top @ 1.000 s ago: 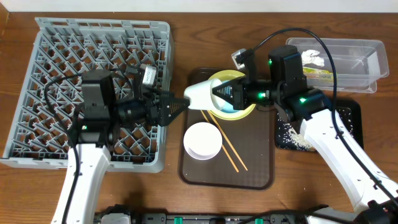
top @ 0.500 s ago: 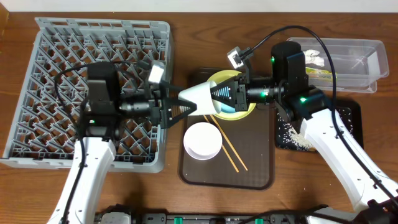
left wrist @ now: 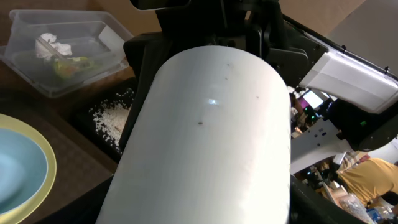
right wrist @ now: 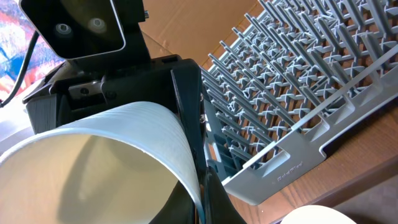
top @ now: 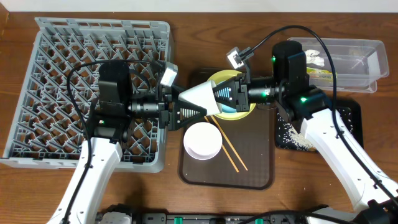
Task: Sort waste into correct bins and load items into the dishwasher
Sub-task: 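Grasp the white cup with the left gripper and release the right gripper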
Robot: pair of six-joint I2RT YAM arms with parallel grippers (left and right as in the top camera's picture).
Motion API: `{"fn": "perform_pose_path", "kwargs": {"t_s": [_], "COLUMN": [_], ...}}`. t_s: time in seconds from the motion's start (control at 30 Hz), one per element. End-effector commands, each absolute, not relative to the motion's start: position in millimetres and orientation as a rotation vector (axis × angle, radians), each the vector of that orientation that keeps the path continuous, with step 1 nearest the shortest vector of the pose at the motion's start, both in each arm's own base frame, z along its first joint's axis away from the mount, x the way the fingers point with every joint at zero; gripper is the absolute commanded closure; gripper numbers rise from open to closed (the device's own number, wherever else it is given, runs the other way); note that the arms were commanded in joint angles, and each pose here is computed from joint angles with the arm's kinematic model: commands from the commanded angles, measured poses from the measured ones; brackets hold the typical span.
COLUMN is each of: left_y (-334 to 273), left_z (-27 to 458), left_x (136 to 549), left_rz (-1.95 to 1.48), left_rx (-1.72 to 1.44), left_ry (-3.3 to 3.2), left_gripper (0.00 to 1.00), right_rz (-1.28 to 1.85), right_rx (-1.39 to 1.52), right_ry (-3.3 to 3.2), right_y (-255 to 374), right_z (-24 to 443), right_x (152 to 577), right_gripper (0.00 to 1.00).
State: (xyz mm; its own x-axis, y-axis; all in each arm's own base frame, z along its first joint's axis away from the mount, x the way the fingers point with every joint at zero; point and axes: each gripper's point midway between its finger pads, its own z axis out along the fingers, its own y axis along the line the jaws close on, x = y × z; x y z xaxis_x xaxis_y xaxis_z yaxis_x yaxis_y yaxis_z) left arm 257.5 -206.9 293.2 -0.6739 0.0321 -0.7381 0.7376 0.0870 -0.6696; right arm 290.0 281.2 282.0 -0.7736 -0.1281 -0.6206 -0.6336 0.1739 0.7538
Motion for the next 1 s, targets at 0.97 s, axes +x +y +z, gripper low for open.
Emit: {"fn": "perform_pose_path", "kwargs": {"t_s": [0.97], "left_y": [-207], "left_z": [307], "left_x": [265], "left_rz": [-1.579], "left_rx": [0.789], "left_ry": [1.754], "left_gripper": [0.28], "right_rz": [1.596], "right_rx": [-0.566], "right_ry": [2.115], "right_y": [252], "right_z": [271], "right_x": [312], "right_gripper": [0.93]}}
